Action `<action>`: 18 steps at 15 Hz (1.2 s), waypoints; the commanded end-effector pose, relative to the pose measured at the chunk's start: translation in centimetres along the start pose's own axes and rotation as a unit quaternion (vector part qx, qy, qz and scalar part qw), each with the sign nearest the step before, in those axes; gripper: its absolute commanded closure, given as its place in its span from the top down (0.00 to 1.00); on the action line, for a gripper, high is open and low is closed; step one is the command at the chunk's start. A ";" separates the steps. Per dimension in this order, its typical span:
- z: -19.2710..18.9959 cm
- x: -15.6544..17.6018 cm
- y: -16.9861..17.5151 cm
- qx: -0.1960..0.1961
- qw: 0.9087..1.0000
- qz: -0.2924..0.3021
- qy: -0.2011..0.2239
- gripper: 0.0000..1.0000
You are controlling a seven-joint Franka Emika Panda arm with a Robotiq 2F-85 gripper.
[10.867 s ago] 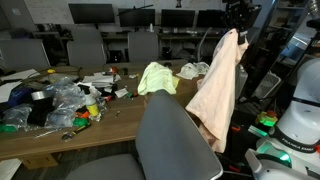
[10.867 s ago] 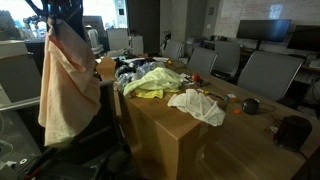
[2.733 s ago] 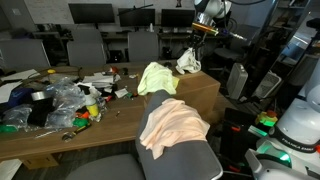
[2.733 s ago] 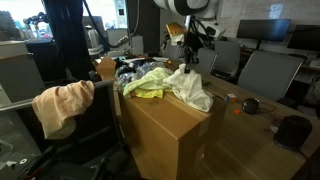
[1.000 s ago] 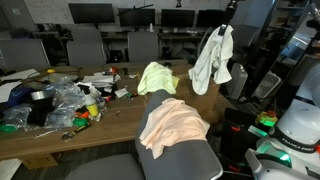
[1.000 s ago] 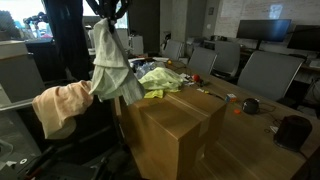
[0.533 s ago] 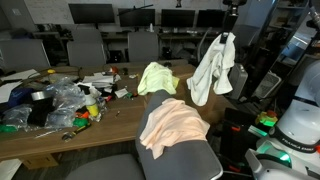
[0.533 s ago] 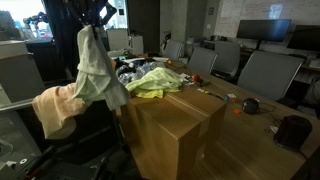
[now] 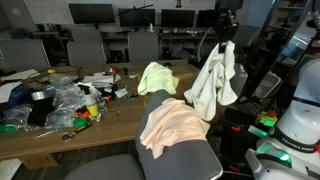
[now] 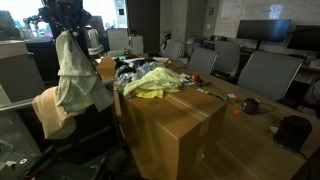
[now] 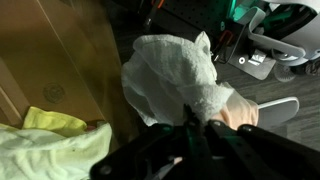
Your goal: Move all the clothes from the box to the backrest of the chair
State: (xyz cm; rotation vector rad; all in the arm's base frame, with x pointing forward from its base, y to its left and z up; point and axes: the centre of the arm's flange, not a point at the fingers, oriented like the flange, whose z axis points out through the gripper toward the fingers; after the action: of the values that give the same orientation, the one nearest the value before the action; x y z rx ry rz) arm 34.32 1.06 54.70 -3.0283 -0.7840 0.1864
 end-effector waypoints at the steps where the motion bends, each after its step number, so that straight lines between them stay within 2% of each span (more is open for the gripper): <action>1: -0.3 3.4 -2.1 -0.024 0.998 -0.044 -0.037 0.01; 5: 0.9 6.4 -5.1 -0.048 0.994 -0.077 -0.059 0.01; 9: 1.0 9.3 -7.9 -0.054 0.993 -0.093 -0.047 0.01; 11: 0.6 10.9 -9.0 -0.044 0.995 -0.086 -0.023 0.01; 14: 0.0 12.8 -10.3 -0.002 0.997 -0.060 0.044 0.01; 16: 0.2 13.7 -10.7 0.026 0.996 -0.039 0.073 0.01; 18: 0.7 14.2 -10.9 0.044 0.995 -0.020 0.083 0.01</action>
State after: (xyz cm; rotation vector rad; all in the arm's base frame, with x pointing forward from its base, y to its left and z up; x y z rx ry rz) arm 40.41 16.14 52.88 -2.9262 -0.8983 0.0327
